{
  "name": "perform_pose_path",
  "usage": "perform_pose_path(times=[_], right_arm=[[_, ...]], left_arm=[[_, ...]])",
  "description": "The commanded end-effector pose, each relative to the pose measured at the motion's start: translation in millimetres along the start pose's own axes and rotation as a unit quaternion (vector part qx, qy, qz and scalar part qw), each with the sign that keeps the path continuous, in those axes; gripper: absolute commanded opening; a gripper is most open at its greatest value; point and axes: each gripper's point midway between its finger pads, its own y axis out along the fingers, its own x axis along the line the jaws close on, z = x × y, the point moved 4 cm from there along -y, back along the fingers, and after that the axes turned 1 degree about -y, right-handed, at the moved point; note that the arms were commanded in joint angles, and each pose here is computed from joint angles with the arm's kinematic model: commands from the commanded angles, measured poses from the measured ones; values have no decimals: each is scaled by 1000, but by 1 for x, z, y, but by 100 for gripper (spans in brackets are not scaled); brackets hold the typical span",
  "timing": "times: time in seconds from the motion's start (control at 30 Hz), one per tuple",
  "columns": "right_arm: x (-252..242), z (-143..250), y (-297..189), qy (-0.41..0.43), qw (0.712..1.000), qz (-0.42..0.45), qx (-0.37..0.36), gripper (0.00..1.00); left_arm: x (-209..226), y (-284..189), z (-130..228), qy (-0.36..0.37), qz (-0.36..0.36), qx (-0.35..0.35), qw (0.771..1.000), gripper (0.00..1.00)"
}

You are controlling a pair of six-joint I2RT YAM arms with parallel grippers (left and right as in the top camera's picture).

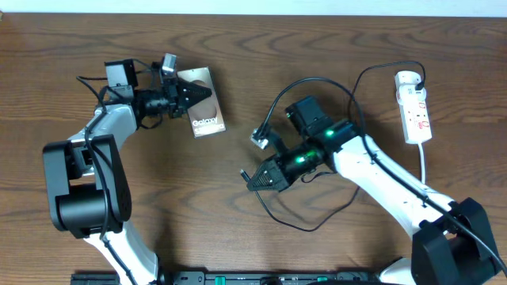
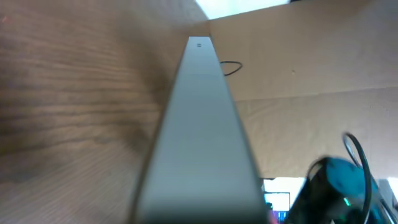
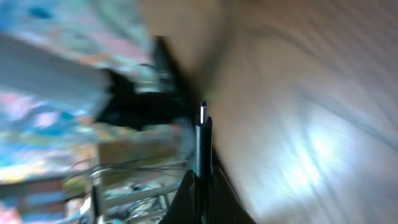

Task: Plug charger to phone and switch on socket
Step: 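Lift the cable plug with the right gripper and turn it toward the phone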

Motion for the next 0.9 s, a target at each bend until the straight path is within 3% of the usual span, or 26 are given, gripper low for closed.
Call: perform_pose_path(times=[0.0, 0.6, 0.87], right_arm=[[31, -8, -17, -67, 988, -133, -35, 1], [-61, -44, 26, 47, 982, -176, -43, 1], [-61, -65, 28, 8, 973, -224, -53, 1]], left_arm=[[-16, -12, -3, 20, 49, 13, 999, 7], [-15, -21, -6, 13, 50, 3, 999, 7], [-9, -21, -10, 11, 27, -11, 1000, 7]])
